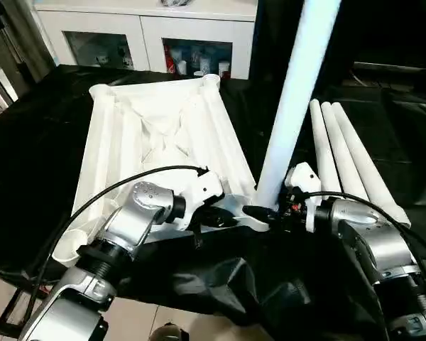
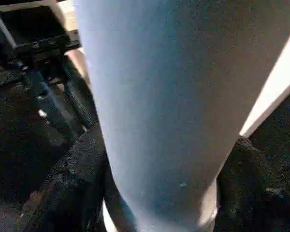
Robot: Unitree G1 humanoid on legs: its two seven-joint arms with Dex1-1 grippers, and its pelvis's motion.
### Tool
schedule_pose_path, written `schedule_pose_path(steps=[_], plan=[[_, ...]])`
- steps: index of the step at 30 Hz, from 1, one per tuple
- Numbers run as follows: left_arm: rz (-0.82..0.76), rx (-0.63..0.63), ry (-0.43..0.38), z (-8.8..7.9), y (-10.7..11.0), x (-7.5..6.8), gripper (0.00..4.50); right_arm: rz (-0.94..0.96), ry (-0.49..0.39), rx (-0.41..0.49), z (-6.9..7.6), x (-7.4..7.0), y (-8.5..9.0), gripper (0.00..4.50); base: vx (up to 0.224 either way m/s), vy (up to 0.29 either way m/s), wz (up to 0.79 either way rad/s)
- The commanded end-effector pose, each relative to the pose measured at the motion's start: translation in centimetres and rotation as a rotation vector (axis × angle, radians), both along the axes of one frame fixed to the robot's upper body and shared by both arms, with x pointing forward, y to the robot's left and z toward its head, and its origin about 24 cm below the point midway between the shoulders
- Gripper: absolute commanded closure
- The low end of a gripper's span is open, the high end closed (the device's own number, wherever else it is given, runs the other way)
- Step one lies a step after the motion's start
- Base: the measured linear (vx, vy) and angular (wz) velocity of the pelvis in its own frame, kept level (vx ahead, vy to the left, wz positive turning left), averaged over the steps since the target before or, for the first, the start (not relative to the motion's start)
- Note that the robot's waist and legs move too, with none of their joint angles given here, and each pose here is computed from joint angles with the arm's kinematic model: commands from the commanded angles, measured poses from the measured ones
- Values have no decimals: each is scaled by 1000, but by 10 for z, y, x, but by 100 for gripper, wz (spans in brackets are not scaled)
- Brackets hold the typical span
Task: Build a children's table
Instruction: Rotate leg to tighten
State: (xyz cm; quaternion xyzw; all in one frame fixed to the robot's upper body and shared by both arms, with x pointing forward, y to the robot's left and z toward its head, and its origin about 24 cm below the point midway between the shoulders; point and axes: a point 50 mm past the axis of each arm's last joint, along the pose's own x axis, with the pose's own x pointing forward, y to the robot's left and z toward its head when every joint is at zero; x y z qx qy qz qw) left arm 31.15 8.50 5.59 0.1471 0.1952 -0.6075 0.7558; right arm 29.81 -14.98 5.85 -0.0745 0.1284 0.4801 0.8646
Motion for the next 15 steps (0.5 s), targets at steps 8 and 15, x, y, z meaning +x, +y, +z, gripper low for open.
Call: schedule_pose_path(steps=[8,15], plan=[[393,-182,-37,19,-50,29,450,-429,95,-4,-36,17,26,185,0,0,0],[424,-226,-45,27,-79,29,450,-472,96,85,-29,23,57,151,0,0,0]])
